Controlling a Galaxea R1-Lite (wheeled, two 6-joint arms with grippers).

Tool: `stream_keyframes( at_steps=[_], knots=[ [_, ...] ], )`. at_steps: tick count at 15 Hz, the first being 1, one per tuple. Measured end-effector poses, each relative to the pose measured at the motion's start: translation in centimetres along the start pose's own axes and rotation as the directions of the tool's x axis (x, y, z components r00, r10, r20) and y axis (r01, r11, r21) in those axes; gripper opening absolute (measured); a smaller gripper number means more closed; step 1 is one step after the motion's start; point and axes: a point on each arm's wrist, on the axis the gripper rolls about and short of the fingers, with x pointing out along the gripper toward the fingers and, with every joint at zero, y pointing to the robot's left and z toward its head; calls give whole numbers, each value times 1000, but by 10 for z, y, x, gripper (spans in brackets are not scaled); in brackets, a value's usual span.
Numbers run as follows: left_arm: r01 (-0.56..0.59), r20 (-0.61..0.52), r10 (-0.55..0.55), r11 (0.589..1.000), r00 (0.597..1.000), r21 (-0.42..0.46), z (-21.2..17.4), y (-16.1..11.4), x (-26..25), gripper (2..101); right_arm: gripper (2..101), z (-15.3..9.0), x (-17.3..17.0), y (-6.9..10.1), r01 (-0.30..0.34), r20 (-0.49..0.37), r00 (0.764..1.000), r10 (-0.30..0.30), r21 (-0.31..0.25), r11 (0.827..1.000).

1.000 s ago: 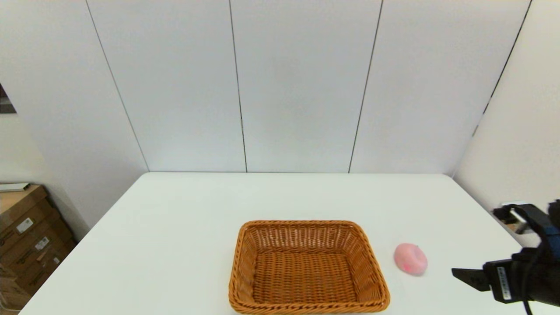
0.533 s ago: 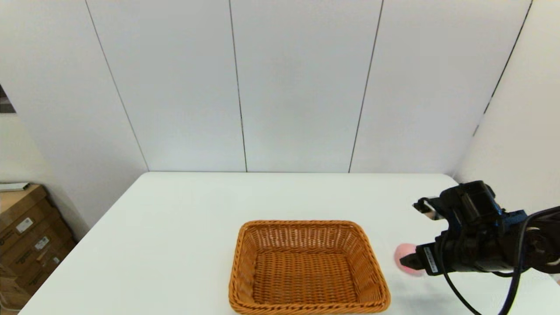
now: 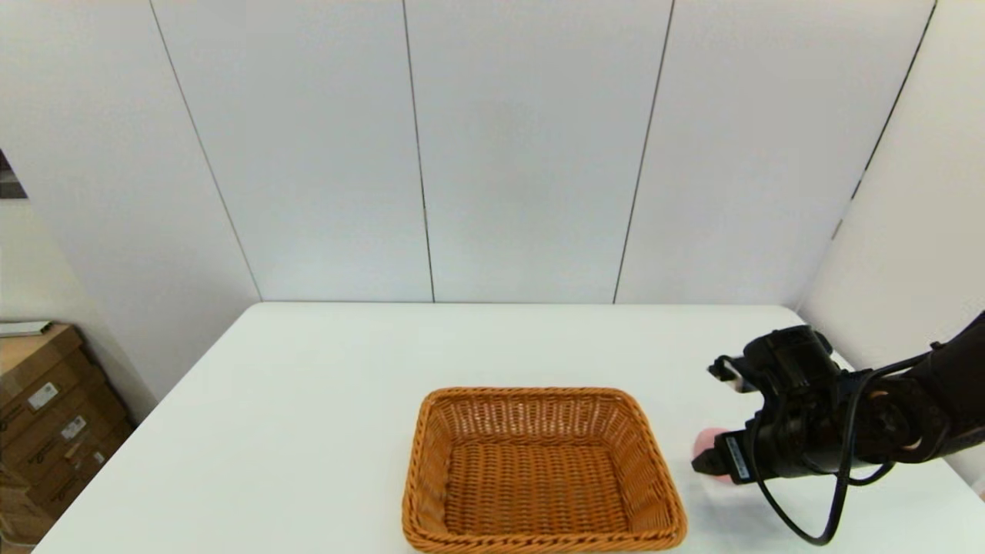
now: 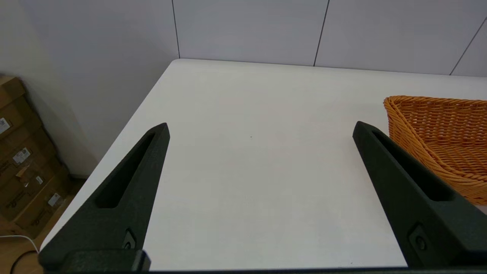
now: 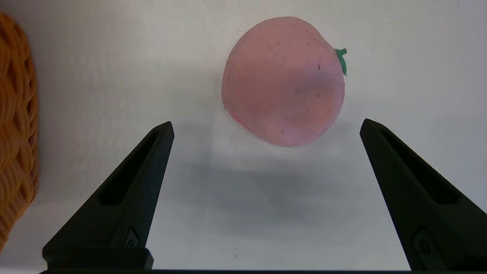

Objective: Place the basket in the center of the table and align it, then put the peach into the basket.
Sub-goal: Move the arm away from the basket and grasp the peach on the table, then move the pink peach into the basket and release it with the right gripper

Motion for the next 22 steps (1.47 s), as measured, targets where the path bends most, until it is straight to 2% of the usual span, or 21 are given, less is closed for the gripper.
stream_keyframes(
  at_steps=[4, 5, 8, 11, 12, 13, 16, 18, 20, 22],
  knots=[
    [0, 0, 0, 1000, 1000, 0, 0, 0, 0, 978, 971, 6, 9, 0, 0, -6, 1000, 0, 10, 1000],
    [0, 0, 0, 1000, 1000, -1, 0, 0, 0, 978, 910, 7, 11, 0, 0, -7, 1000, 0, 16, 1000],
    [0, 0, 0, 1000, 1000, -1, 0, 0, 0, 978, 635, 11, 16, 1, -2, 13, 1000, 2, 23, 1000],
    [-2, 1, 2, 1000, 1000, -1, 0, 0, 0, 978, 451, 10, 22, 1, -3, 53, 999, 1, 37, 999],
    [-2, 1, 2, 1000, 1000, -1, 0, 0, 0, 978, 307, 8, 24, 1, -4, 43, 999, 2, 47, 999],
    [-1, 1, 1, 1000, 1000, -1, 0, 0, 0, 978, 52, 6, 25, 1, -4, 38, 999, 2, 55, 998],
    [-2, 0, 2, 1000, 1000, -1, 0, 0, 0, 978, 36, 4, 25, 1, 1, 45, 999, -4, 62, 998],
    [-1, 0, 1, 1000, 1000, -1, 0, 0, 0, 978, 36, 8, 21, 0, 14, 95, 995, -22, 81, 997],
    [0, 0, 0, 1000, 1000, -1, 0, 0, 0, 978, 36, 17, 3, 0, 25, 183, 982, -46, 113, 993],
    [0, 0, 0, 1000, 1000, -1, 0, 0, 0, 978, 36, 32, -28, 3, 6, 305, 951, -44, 125, 992]
  ],
)
